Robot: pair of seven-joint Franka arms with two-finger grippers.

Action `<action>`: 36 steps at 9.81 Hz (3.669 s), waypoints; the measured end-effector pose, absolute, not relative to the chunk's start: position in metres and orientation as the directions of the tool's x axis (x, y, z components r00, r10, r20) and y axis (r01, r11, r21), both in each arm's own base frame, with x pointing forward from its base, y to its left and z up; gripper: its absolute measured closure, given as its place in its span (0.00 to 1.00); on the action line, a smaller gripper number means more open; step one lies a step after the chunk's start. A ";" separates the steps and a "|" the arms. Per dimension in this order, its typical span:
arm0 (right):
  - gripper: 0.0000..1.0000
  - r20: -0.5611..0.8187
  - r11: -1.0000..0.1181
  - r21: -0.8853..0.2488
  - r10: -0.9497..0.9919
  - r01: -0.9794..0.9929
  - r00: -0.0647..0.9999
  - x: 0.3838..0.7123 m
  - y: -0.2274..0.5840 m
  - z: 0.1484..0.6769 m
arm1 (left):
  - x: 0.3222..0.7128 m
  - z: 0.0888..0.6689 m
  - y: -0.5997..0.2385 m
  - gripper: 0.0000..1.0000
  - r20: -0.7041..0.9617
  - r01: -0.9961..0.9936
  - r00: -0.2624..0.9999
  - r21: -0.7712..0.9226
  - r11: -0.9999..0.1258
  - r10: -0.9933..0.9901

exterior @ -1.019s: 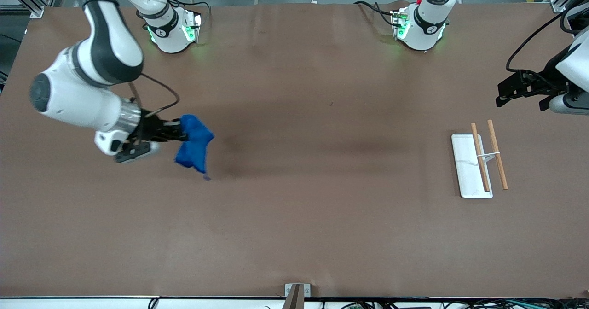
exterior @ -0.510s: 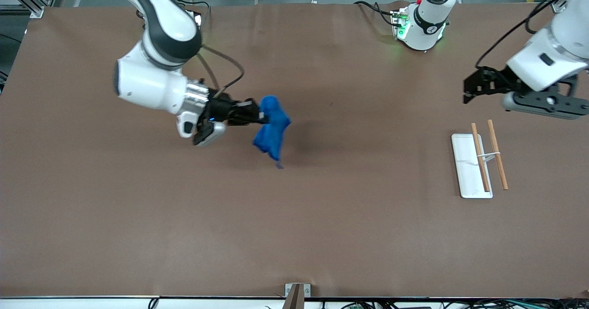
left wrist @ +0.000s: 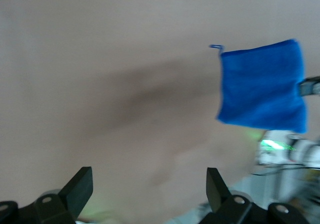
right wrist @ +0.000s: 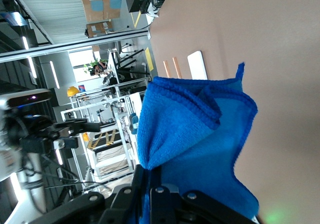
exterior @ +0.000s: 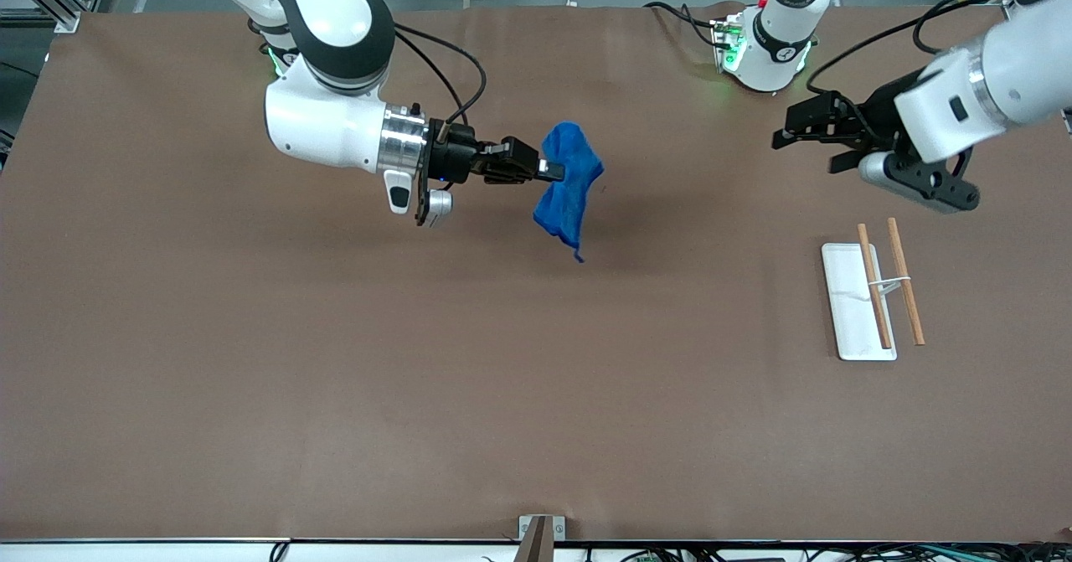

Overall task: Right arm passes towel to left arm to hang
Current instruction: 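Hold the towel with the right gripper while the left gripper approaches, then grasp the towel with the left gripper and open the right gripper, then carry the towel to the rack with the left gripper while the right retracts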

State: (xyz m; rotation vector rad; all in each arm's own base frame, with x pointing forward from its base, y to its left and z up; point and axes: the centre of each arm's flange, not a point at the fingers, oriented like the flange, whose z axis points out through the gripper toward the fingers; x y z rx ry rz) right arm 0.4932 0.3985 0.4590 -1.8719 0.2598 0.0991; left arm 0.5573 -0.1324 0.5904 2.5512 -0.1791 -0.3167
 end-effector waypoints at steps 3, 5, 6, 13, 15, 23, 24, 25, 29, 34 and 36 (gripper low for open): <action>0.93 -0.207 -0.284 -0.929 -0.126 -0.236 0.970 0.489 0.404 0.459 | 0.579 0.507 -0.132 0.00 -0.280 0.096 0.941 0.758 -0.645 -0.189; 0.93 -0.229 -0.264 -0.929 -0.141 -0.260 0.963 0.481 0.413 0.459 | 0.579 0.465 -0.154 0.00 -0.188 0.027 0.940 0.874 -0.485 -0.286; 0.93 -0.243 -0.252 -0.928 -0.146 -0.274 0.959 0.477 0.419 0.460 | 0.583 0.433 -0.164 0.00 -0.138 0.004 0.937 0.922 -0.388 -0.321; 0.93 -0.264 -0.199 -0.934 -0.179 -0.297 0.948 0.480 0.425 0.472 | 0.567 0.288 -0.218 0.00 -0.155 0.227 0.901 0.964 0.136 -0.404; 0.93 -0.272 -0.200 -0.931 -0.178 -0.306 0.946 0.480 0.426 0.468 | 0.556 0.281 -0.231 0.00 -0.123 0.216 0.908 0.956 0.197 -0.400; 0.93 -0.275 -0.194 -0.932 -0.170 -0.306 0.946 0.480 0.430 0.469 | 0.532 0.264 -0.264 0.48 -0.078 0.211 0.918 0.926 0.312 -0.388; 0.93 -0.276 -0.193 -0.932 -0.170 -0.307 0.946 0.481 0.430 0.469 | 0.533 0.265 -0.263 0.63 -0.074 0.206 0.920 0.926 0.315 -0.385; 0.93 -0.276 -0.192 -0.932 -0.170 -0.307 0.946 0.481 0.430 0.468 | 0.536 0.267 -0.262 0.79 -0.067 0.199 0.922 0.927 0.317 -0.382; 0.80 -0.280 -0.194 -0.930 -0.177 -0.312 0.944 0.483 0.428 0.466 | 0.552 0.282 -0.259 0.98 -0.073 0.201 0.920 0.931 0.304 -0.384; 0.04 -0.074 -0.472 -0.877 -0.062 -0.095 0.995 0.531 0.360 0.429 | 0.613 0.349 -0.213 0.98 -0.146 0.065 0.847 0.983 -0.173 -0.511; 0.00 -0.004 -0.644 -0.764 0.038 0.021 0.999 0.559 0.300 0.407 | 0.638 0.392 -0.179 0.98 -0.171 -0.046 0.849 0.918 -0.393 -0.500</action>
